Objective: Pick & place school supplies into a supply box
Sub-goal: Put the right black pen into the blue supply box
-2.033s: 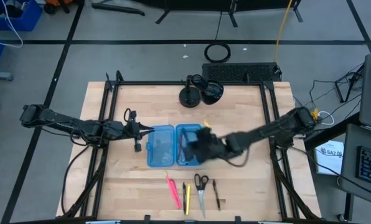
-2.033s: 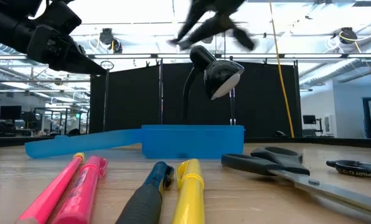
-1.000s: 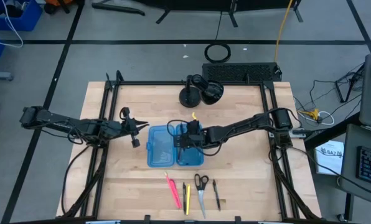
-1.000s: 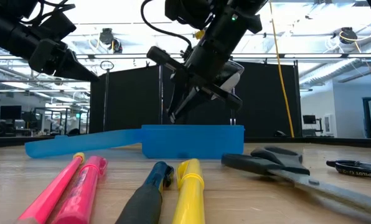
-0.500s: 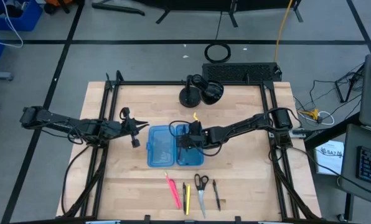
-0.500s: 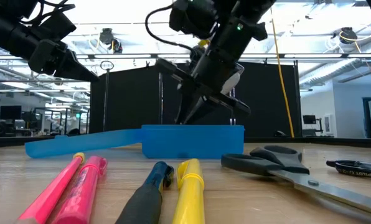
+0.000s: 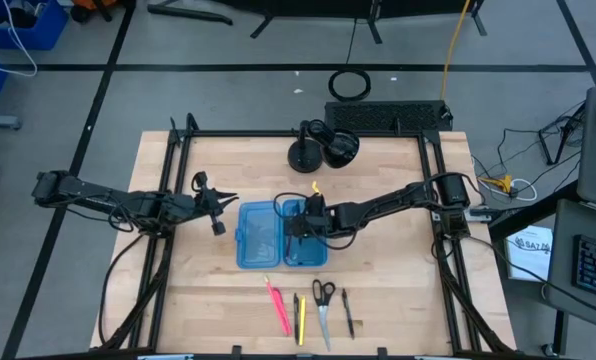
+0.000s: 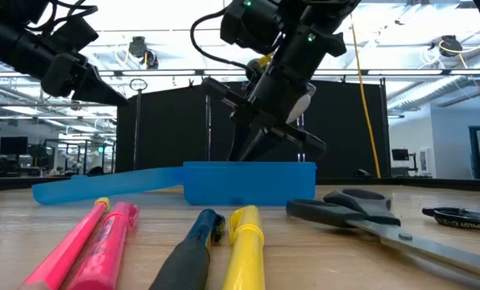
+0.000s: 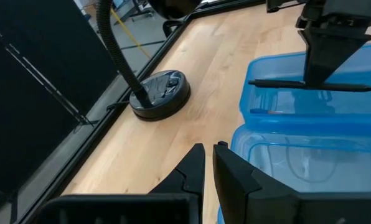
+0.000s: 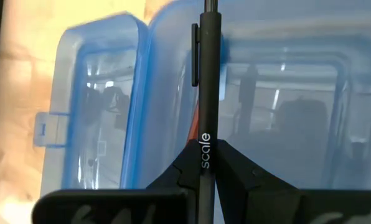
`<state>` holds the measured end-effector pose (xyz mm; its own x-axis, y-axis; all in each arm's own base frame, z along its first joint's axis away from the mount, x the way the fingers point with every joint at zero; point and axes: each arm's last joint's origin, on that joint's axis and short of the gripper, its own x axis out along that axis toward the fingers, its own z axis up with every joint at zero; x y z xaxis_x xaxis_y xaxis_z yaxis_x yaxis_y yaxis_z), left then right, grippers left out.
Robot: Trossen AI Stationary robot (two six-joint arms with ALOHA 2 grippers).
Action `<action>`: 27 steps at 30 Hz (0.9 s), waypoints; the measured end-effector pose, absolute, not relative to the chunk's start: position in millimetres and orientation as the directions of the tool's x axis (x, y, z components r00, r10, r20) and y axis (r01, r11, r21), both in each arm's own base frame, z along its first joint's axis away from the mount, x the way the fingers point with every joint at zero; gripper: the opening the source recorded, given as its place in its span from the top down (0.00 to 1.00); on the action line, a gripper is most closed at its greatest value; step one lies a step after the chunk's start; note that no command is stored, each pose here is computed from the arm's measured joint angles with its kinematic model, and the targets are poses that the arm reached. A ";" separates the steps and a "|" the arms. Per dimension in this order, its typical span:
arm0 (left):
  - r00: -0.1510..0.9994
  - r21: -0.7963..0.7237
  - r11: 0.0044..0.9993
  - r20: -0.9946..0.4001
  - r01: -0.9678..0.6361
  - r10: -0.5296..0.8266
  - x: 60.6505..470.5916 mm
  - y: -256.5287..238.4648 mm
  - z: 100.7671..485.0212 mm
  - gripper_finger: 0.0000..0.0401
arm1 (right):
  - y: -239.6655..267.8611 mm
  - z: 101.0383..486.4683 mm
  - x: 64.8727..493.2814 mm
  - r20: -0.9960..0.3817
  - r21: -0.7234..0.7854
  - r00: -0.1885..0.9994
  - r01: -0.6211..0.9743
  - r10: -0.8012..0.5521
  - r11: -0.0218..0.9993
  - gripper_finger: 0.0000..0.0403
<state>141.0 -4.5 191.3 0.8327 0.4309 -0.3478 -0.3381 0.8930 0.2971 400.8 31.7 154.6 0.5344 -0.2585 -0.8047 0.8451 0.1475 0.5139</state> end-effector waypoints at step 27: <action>0.832 0.299 0.893 -0.350 -0.336 0.430 141.1 -4.6 190.8 0.91 | 33.3 125.5 409.4 -0.833 0.507 0.521 0.853 -0.186 0.121 0.95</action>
